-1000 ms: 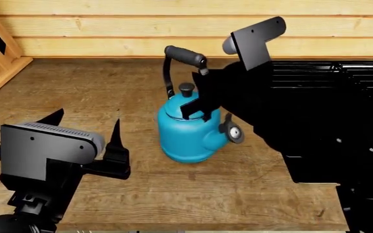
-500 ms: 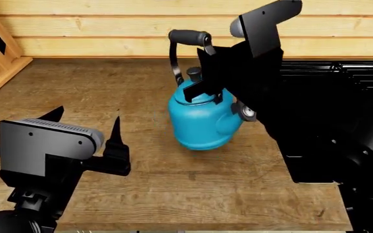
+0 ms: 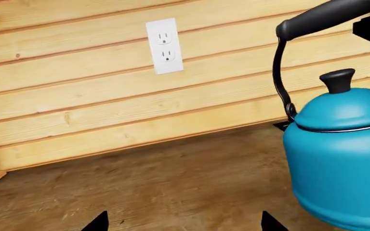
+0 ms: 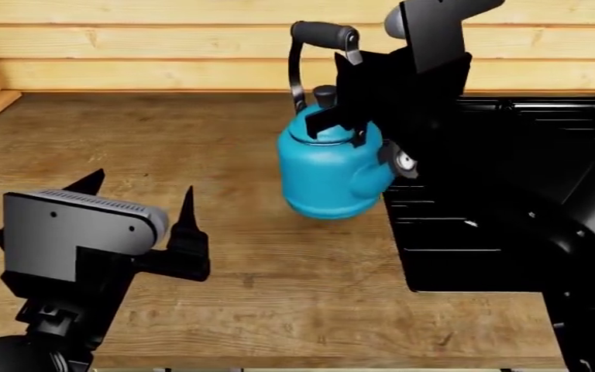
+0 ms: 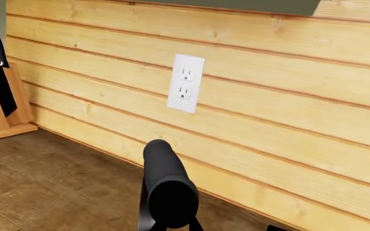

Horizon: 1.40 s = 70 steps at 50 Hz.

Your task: Pick the kettle from the counter and place it on a stove burner. Then turn the burner on.

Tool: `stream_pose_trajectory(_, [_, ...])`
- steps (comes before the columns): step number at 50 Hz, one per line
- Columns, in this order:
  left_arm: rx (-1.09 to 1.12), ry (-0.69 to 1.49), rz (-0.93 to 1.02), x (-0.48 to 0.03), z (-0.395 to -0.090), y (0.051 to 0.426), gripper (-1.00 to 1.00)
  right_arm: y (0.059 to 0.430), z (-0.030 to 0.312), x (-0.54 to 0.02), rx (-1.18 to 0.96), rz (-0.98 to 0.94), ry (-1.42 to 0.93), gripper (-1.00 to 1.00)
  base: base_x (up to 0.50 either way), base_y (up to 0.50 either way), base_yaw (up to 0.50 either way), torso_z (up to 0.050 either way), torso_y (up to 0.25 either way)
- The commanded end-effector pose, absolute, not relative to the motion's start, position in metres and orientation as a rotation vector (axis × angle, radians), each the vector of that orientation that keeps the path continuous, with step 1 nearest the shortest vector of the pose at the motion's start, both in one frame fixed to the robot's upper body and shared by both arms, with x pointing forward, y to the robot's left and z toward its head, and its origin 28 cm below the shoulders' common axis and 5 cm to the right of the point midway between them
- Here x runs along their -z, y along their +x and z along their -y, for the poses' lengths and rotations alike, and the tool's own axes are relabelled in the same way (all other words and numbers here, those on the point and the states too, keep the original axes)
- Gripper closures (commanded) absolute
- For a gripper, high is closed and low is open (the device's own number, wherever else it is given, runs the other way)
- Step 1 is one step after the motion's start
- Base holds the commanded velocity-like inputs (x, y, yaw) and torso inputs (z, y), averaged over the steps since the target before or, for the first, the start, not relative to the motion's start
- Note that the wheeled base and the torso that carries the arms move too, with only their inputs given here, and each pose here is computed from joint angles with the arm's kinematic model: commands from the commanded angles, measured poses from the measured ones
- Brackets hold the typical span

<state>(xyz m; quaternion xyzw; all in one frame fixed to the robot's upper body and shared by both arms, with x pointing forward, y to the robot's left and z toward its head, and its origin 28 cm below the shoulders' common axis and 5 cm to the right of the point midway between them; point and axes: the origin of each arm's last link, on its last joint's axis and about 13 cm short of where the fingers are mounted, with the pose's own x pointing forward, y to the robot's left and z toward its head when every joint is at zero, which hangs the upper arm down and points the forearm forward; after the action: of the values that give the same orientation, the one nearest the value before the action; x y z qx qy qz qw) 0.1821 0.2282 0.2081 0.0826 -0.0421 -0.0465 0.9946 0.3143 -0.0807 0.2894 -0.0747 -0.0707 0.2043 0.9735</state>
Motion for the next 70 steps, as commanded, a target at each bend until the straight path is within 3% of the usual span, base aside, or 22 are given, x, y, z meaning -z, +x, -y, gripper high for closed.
stream_pose_trajectory(1, [0.103, 0.173, 0.085, -0.207, -0.226, 0.184, -1.00, 0.316, 0.086, -0.299, -0.345, 0.191, -0.137, 1.00, 0.00, -0.34, 0.00, 0.000, 0.000])
stream_pose_trajectory(50, [0.097, 0.164, 0.087, -0.206, -0.229, 0.182, -1.00, 0.328, 0.096, -0.302, -0.168, 0.261, -0.144, 1.00, 0.00, -0.27, 0.00, 0.000, 0.001])
stream_pose_trajectory(70, [0.090, 0.149, 0.085, -0.201, -0.230, 0.181, -1.00, 0.345, 0.087, -0.285, -0.160, 0.277, -0.172, 1.00, 0.00, 0.00, 0.00, 0.000, 0.001])
